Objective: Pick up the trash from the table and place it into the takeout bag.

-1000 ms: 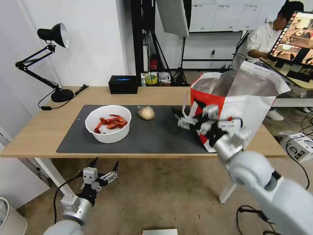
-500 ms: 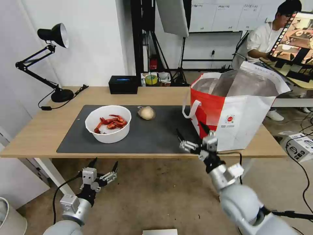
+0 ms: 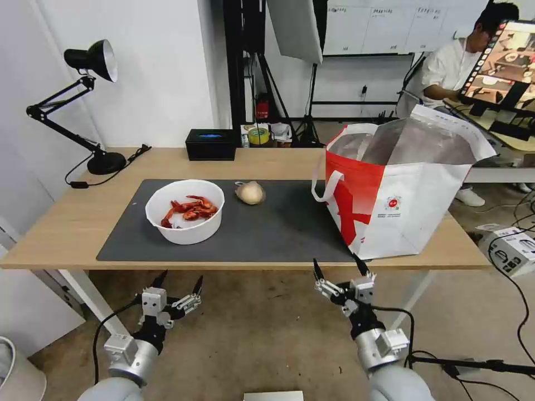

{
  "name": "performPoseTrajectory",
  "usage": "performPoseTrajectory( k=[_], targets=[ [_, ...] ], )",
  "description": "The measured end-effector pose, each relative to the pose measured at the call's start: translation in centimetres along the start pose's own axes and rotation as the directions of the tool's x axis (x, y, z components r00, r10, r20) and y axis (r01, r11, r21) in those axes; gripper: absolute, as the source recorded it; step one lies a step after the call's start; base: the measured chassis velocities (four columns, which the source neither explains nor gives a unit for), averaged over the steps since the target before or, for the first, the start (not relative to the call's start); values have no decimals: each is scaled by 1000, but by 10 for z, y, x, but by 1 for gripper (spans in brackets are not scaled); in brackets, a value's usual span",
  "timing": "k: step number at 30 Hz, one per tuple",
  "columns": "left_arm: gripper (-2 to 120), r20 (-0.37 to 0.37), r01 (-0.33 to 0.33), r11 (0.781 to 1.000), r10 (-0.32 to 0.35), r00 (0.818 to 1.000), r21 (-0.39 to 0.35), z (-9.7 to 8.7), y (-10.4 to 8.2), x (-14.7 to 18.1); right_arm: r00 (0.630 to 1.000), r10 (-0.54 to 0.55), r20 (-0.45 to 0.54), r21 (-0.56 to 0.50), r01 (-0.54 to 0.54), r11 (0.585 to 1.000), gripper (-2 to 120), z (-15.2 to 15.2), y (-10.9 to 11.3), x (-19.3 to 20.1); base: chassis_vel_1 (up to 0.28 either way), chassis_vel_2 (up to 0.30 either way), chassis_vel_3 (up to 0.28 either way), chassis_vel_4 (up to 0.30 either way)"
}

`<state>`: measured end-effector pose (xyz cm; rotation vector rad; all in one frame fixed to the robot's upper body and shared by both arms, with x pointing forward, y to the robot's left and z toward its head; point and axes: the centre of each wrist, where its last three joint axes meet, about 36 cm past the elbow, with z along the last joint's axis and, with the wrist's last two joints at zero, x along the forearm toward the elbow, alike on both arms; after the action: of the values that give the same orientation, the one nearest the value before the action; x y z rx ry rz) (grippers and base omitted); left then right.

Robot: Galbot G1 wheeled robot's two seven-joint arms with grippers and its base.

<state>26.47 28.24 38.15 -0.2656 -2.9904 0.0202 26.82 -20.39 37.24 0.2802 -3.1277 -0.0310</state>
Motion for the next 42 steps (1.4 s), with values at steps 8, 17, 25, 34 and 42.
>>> performPoseTrajectory(
  k=[8, 17, 25, 34, 42],
  targets=[
    [100, -6, 3, 1000, -3, 1000, -3, 3, 1, 0, 1000, -1, -25, -6, 1, 1000, 100, 3, 1, 6, 0, 0, 0, 0],
    [100, -6, -1, 1000, 1, 1000, -7, 5, 3, -4, 1000, -4, -29, -6, 4, 1000, 100, 2, 2, 5, 0, 0, 0, 0],
    [100, -6, 4, 1000, -4, 1000, 1, 6, 2, -5, 1000, -2, -29, -8, 2, 1000, 100, 3, 2, 2, 0, 0, 0, 0],
    [100, -10, 10, 1000, -10, 1000, -9, 6, 7, -3, 1000, -14, -26, -7, 14, 1000, 100, 3, 5, -2, 0, 0, 0, 0],
    [100, -7, 9, 1000, -9, 1000, -12, 4, 9, -4, 997, -75, 22, -37, 76, 996, 100, -13, 5, -31, 0, 0, 0, 0]
  ],
)
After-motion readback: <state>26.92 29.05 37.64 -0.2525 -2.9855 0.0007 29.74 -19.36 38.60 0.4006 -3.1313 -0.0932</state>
